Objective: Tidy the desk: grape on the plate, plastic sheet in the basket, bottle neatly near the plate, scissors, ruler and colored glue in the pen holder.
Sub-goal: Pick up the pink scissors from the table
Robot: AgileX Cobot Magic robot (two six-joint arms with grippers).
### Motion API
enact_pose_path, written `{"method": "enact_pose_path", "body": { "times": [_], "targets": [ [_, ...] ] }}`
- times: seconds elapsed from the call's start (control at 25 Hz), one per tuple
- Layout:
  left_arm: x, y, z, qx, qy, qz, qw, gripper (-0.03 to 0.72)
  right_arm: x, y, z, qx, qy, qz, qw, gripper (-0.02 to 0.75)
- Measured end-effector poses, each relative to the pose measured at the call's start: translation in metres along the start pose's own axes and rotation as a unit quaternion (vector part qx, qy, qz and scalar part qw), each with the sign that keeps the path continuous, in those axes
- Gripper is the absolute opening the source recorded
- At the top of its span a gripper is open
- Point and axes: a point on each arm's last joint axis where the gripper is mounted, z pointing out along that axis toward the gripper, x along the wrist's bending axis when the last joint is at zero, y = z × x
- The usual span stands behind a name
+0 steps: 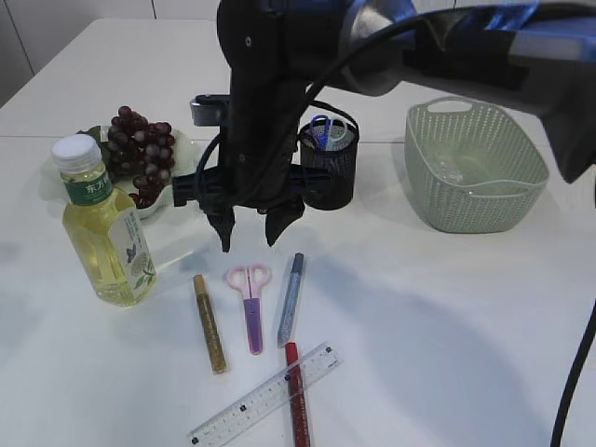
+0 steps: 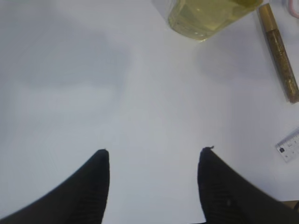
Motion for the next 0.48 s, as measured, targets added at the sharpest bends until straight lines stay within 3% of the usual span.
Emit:
{"method": "enact_pose_path", "body": {
  "times": [0.48],
  "targets": [
    [-0.001,0.002,0.000,-0.010,-0.005,-0.002,1.000,0.435,0.016,-0.010,0.043,0.039,-0.020,-0.008,0.999,0.430]
  ]
}}
